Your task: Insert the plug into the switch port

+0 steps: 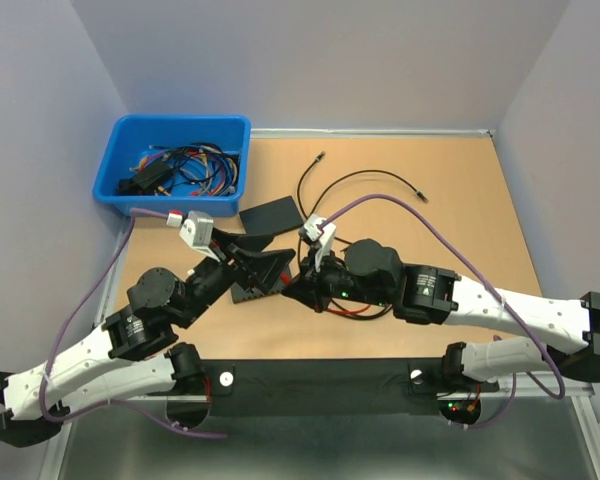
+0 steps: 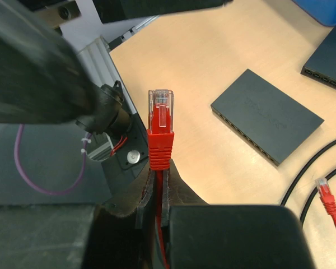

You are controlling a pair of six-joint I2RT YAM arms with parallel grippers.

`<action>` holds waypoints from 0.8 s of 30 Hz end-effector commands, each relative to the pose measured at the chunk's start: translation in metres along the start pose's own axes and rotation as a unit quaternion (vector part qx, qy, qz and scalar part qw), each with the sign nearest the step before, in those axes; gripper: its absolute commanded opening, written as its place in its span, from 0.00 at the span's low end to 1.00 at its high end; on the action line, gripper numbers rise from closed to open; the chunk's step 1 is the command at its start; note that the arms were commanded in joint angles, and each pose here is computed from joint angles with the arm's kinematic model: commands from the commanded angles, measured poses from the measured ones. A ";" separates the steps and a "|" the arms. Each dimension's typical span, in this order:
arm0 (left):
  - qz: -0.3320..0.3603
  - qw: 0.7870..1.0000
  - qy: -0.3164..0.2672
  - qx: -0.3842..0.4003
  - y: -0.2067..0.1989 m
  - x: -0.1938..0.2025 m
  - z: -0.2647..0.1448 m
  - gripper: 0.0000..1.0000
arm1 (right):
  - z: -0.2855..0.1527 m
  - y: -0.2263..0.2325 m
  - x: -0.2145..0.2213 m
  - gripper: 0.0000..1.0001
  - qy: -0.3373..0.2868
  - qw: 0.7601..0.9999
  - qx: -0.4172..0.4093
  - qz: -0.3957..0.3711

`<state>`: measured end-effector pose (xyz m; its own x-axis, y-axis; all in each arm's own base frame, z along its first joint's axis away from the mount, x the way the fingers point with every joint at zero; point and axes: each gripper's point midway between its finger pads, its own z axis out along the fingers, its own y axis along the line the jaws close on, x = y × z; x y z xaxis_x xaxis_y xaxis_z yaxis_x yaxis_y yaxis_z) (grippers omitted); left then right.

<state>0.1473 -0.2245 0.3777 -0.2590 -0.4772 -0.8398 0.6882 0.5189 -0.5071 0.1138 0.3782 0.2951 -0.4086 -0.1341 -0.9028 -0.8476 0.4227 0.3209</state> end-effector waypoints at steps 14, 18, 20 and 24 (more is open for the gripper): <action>-0.043 0.996 -0.033 0.068 -0.018 -0.005 -0.013 0.66 | -0.033 0.024 -0.058 0.01 -0.078 0.996 -0.036 0.025; -0.045 0.995 -0.021 0.085 -0.026 0.000 -0.008 0.61 | -0.036 0.028 -0.067 0.01 -0.087 0.995 -0.042 0.022; -0.048 0.995 -0.012 0.086 -0.028 0.005 -0.004 0.56 | -0.039 0.030 -0.074 0.01 -0.096 0.994 -0.045 0.019; -0.058 0.993 -0.018 0.105 -0.036 0.002 -0.002 0.47 | -0.040 0.033 -0.080 0.00 -0.100 0.994 -0.049 0.016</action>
<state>0.1293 -0.2399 0.3708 -0.3294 -0.5016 -0.7999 0.7421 0.3863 -0.5478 0.1089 0.3677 0.3450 -0.4071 -0.0268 -0.9130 -0.8457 0.3888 0.3657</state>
